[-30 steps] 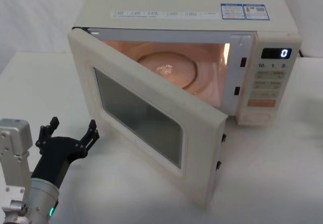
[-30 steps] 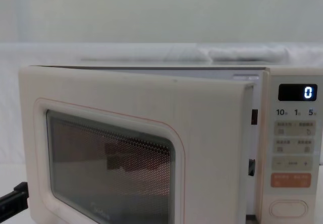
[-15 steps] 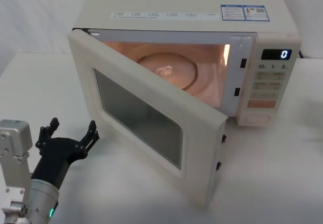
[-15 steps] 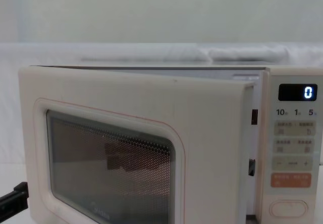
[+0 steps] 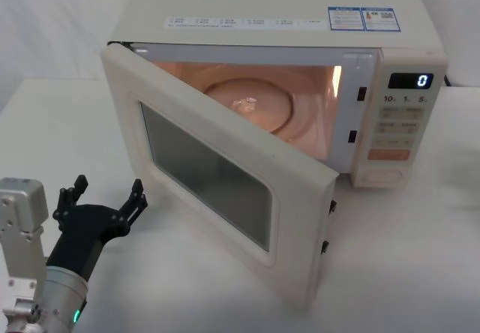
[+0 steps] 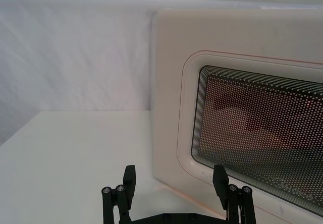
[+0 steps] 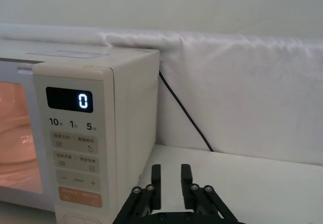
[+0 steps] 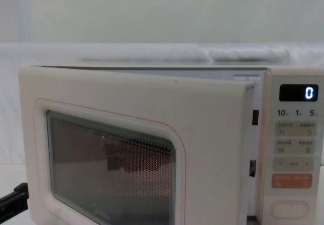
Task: Press the button to open the microwave door with one hand; close the microwave door with the other hand.
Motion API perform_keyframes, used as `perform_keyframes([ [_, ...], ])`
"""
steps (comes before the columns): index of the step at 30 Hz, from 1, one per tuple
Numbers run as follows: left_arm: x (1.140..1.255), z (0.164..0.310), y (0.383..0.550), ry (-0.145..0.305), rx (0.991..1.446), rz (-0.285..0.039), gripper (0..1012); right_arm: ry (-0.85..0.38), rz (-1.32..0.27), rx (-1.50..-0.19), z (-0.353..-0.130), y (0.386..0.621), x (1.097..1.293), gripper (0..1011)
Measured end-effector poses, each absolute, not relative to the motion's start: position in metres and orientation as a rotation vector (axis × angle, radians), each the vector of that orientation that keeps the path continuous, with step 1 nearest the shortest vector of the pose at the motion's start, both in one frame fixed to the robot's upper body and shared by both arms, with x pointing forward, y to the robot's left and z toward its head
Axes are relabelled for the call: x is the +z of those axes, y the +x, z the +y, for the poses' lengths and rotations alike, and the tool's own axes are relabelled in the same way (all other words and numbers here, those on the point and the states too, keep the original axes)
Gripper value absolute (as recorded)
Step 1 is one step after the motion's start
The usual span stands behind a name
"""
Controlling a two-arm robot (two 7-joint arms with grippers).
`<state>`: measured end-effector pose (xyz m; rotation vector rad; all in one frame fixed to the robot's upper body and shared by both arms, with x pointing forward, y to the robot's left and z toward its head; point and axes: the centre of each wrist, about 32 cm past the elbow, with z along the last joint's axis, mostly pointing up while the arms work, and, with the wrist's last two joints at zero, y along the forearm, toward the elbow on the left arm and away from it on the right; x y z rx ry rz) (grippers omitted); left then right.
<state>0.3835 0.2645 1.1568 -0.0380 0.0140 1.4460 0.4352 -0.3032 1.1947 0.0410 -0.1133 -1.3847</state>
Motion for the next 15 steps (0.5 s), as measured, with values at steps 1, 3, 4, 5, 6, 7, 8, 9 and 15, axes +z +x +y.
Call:
perform_keyframes([
  [1,1.1568,0.2645,0.3835,-0.038,1.446,0.014,1001,0.041,-0.114,-1.385,-0.3032,0.4352,1.1947,230],
  [3,1.1568,0.2645,0.3835,-0.038,1.446,0.014,1001,0.041,-0.114,-1.385,-0.3032,0.4352,1.1948,296],
  [4,1.1568,0.2645,0.3835,-0.038,1.446,0.014,1001,0.041,-0.114,-1.385,-0.3032,0.4352,1.1948,357],
  [5,1.1568,0.2645,0.3835,-0.038,1.446,0.014,1001,0.041,-0.114,-1.385,-0.3032,0.4352,1.1949,366],
  [6,1.1568,0.2645,0.3835,-0.038,1.446,0.014,1001,0.041,-0.114,-1.385,-0.3032,0.4352,1.1949,413],
  [7,1.1568,0.2645,0.3835,-0.038,1.446,0.014,1001,0.041,-0.115,-1.384,-0.3032,0.4352,1.1949,436],
  [8,1.1568,0.2645,0.3835,-0.038,1.446,0.014,1001,0.041,-0.115,-1.384,-0.3031,0.4352,1.1949,474],
  [9,1.1568,0.2645,0.3835,-0.038,1.446,0.014,1001,0.041,-0.115,-1.384,-0.3031,0.4352,1.1949,495],
  [15,1.1568,0.2645,0.3835,-0.038,1.446,0.014,1001,0.041,-0.116,-1.384,-0.3031,0.4351,1.1951,699],
])
